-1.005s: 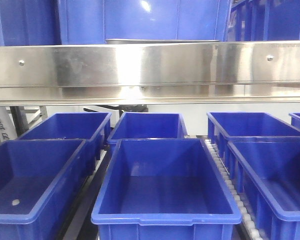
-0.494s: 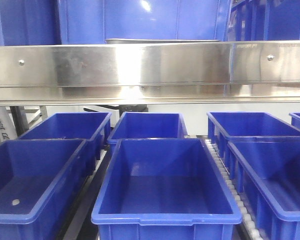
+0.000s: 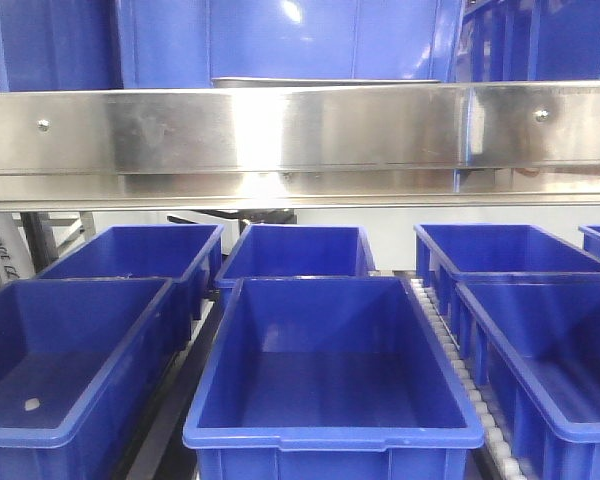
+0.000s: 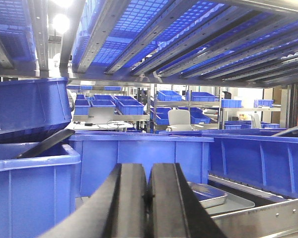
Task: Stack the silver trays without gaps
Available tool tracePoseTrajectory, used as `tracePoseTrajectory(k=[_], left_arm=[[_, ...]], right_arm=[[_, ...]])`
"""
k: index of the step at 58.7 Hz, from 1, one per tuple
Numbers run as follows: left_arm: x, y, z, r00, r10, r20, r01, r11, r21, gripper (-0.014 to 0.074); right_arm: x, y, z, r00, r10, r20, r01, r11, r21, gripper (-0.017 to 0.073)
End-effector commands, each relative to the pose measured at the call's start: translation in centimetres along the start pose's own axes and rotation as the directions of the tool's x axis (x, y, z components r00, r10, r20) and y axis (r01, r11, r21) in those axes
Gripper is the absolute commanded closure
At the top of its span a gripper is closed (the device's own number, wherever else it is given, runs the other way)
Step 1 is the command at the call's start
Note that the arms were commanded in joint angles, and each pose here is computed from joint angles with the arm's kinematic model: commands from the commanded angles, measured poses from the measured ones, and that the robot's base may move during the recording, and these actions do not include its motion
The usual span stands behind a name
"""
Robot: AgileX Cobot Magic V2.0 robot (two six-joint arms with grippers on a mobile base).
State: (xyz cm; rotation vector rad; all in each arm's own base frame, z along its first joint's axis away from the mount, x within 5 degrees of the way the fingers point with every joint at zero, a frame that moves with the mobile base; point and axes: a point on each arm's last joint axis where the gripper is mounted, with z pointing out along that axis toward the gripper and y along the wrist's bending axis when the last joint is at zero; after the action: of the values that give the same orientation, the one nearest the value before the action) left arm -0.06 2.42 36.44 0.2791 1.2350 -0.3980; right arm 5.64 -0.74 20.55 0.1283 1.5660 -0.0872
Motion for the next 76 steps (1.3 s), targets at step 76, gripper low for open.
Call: tracePoseTrajectory(k=[76], left_arm=[[-0.30,-0.02,-0.12,1.000,-0.008,0.026,0.008,1.000,0.011,0.0599]], right_arm=[[-0.24,0.39,-0.06,0.999,0.020,0.026,-0.018,0.997,-0.073,0.0629]])
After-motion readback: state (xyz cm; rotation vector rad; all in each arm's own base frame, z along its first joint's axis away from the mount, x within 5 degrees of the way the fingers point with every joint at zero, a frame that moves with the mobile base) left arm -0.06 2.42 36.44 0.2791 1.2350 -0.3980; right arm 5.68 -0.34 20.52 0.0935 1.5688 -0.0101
